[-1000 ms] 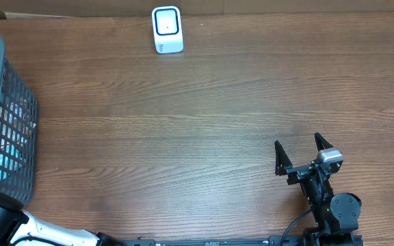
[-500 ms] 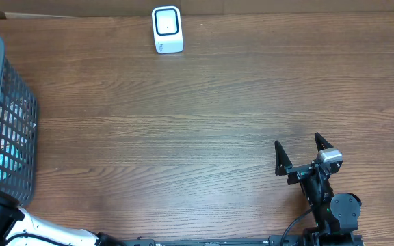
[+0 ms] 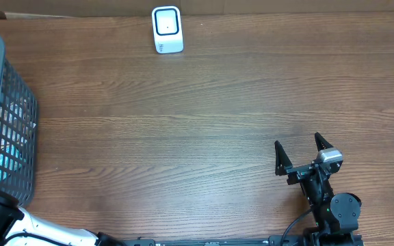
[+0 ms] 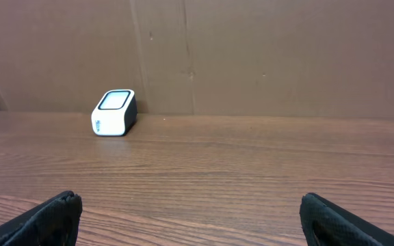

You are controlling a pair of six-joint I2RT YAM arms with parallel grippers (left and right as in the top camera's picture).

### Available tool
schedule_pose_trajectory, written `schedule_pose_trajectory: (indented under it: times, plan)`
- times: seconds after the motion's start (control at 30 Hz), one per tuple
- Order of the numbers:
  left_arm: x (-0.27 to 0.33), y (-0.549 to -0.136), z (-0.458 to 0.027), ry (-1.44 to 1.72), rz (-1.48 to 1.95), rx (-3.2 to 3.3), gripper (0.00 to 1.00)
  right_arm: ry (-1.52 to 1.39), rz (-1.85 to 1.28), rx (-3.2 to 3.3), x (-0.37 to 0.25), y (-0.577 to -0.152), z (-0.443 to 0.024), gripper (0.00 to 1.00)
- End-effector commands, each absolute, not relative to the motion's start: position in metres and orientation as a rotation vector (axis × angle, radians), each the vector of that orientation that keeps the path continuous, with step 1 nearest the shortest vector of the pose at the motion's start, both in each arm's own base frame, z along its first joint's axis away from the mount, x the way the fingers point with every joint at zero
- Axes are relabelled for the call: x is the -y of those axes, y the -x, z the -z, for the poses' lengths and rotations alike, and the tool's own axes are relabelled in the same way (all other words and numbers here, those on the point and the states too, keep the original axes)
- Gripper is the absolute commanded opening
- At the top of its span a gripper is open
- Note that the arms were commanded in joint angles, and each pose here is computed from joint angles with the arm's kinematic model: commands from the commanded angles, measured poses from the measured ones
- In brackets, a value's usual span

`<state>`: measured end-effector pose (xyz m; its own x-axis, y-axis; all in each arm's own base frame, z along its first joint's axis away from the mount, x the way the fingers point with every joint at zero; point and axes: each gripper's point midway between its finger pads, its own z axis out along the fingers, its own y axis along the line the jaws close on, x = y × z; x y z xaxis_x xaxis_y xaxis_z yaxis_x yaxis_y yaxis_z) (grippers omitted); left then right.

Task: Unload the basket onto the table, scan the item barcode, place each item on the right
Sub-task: 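Lower the left gripper into the basket and grasp the green-capped jar, then carry the green-capped jar forward and set it down near the scanner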

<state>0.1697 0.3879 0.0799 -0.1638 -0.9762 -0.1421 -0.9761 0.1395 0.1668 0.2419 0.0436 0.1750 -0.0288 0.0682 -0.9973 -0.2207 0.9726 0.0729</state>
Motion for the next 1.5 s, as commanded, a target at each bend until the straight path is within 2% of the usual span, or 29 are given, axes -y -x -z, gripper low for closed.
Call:
schedule_pose_trajectory:
  times: [0.0, 0.2, 0.4, 0.57, 0.77, 0.87, 1.07, 1.23, 1.33, 1.47]
  plan:
    - [-0.379, -0.167, -0.061, -2.021, 0.295, 2.34, 0.87, 0.123, -0.243, -1.583, -0.046, -0.242, -0.172, 1.0]
    - [-0.382, -0.171, -0.063, -2.033, 0.294, 2.354, 0.71, 0.123, -0.243, -1.583, -0.046, -0.242, -0.172, 1.0]
    - [-0.381, -0.175, -0.064, -2.028, 0.288, 2.365, 0.63, 0.123, -0.243, -1.583, -0.046, -0.242, -0.172, 1.0]
    - [-0.377, -0.187, -0.073, -2.022, 0.272, 2.409, 0.49, 0.123, -0.243, -1.583, -0.046, -0.242, -0.172, 1.0]
    - [-0.377, -0.202, -0.093, -2.019, 0.301, 2.473, 0.44, 0.123, -0.243, -1.583, -0.046, -0.242, -0.172, 1.0]
    - [-0.373, -0.212, -0.107, -2.007, 0.317, 2.517, 0.35, 0.123, -0.243, -1.583, -0.046, -0.242, -0.172, 1.0]
    - [-0.366, -0.235, -0.138, -1.988, 0.341, 2.613, 0.28, 0.123, -0.243, -1.583, -0.046, -0.242, -0.172, 1.0]
    - [-0.358, -0.259, -0.171, -1.991, 0.32, 2.726, 0.27, 0.123, -0.243, -1.583, -0.046, -0.242, -0.172, 1.0]
    - [-0.352, -0.273, -0.2, -2.005, 0.3, 2.813, 0.27, 0.123, -0.243, -1.583, -0.046, -0.242, -0.172, 1.0]
    - [-0.338, -0.295, -0.261, -2.033, 0.282, 2.991, 0.27, 0.123, -0.243, -1.583, -0.046, -0.242, -0.172, 1.0]
